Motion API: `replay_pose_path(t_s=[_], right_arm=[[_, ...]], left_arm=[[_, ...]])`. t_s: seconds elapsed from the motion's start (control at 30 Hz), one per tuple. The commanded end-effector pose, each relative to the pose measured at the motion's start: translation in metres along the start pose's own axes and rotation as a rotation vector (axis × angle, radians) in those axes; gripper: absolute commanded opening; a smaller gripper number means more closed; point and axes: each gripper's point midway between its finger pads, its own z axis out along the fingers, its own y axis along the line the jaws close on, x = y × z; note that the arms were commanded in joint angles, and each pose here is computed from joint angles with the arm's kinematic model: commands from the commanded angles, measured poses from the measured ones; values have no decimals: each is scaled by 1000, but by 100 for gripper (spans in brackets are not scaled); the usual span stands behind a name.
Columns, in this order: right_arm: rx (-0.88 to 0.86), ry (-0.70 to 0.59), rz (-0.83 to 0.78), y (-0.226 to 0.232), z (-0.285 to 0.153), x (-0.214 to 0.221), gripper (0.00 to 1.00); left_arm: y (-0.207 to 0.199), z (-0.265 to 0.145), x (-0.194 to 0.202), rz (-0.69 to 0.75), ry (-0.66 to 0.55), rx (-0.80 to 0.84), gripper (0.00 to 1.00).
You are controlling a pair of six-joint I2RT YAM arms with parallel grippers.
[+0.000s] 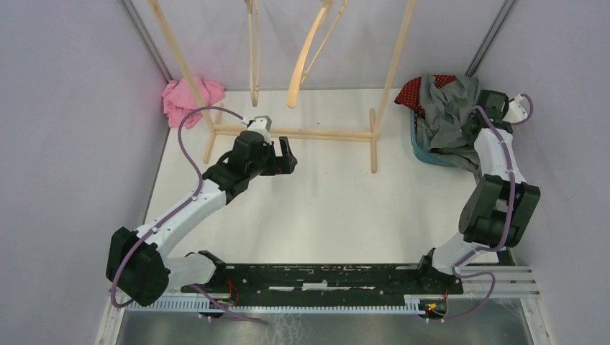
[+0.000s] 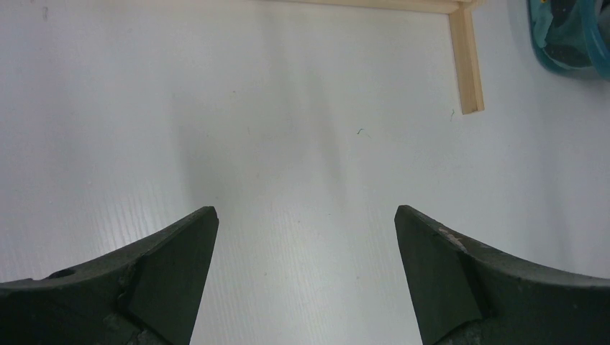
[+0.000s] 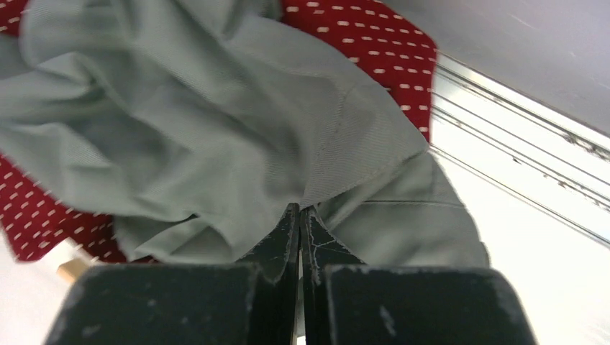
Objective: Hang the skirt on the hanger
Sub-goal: Pick up the skirt from the bin.
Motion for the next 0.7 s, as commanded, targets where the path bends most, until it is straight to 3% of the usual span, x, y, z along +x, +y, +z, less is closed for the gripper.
replay_pose_path(t_s=[0.0,0.33,0.67], right_arm=[[-149,-149,-68,52,-54,-48,1],[-371,-292,-190,103,-171,-103,1],[-756,-386,-286,126,-323,-129,1]], left_arm=[[-10,-13,-23,24,-66,30,100],[-9,-21,-25,13,-81,31,100],[-10,-32,-30,-11,-107,39,100]])
